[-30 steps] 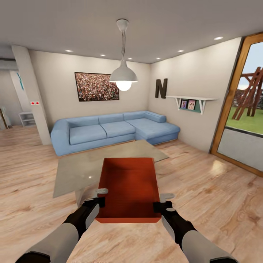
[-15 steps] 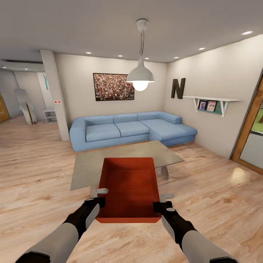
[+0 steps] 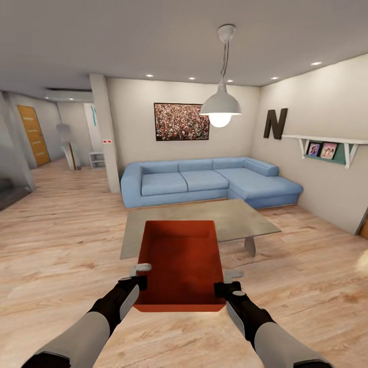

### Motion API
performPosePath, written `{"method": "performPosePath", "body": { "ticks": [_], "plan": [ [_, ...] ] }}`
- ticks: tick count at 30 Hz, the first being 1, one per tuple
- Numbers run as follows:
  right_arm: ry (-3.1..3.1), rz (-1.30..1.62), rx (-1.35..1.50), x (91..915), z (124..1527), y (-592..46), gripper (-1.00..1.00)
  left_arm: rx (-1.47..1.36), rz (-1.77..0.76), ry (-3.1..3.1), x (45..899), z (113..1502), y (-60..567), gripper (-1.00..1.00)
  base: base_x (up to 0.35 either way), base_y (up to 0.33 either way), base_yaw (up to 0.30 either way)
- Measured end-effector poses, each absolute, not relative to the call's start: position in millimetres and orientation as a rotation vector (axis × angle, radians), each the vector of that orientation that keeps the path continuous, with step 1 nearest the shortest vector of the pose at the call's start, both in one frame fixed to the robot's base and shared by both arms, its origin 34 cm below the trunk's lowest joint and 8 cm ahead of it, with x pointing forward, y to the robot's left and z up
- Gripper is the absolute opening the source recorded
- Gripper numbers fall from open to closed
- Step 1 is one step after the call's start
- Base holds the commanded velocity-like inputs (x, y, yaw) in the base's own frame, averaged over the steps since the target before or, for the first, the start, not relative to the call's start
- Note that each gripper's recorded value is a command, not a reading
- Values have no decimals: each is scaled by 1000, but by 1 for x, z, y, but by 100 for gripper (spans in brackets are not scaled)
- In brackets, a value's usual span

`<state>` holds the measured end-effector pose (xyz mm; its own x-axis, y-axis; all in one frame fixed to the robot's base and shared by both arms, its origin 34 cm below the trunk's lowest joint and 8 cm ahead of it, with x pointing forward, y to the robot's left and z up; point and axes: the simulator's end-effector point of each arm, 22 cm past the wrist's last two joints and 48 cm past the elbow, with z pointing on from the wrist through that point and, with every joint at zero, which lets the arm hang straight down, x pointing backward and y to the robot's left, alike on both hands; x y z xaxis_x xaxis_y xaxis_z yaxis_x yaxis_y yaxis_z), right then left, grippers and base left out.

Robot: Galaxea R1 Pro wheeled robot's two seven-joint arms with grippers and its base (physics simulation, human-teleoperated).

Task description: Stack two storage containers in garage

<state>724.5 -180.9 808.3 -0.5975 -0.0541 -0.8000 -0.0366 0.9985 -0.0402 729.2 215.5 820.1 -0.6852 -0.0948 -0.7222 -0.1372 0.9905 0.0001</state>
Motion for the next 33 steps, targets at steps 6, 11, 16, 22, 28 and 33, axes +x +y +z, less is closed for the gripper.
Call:
{"method": "performPosePath", "body": {
  "ticks": [6, 11, 16, 22, 28, 33],
  "plan": [
    [2212, -24, -63, 725, 808, -181, -100, -160, 69, 2330, 729, 820, 216, -100, 0, 0, 273],
    [2212, -23, -62, 724, 808, -181, -100, -159, 70, 2330, 729, 821, 215, -100, 0, 0, 273],
    [2211, -23, -62, 725, 808, -181, -100, -159, 70, 2330, 730, 821, 216, -100, 0, 0, 273],
    [2211, -22, -61, 725, 809, -181, -100, -158, 72, 2329, 730, 822, 215, -100, 0, 0, 273],
    [2211, -22, -61, 725, 808, -181, -100, -158, 72, 2329, 730, 821, 215, -100, 0, 0, 273],
    [2211, -23, -61, 725, 809, -181, -100, -158, 71, 2329, 730, 821, 215, -100, 0, 0, 273]
  ]
}}
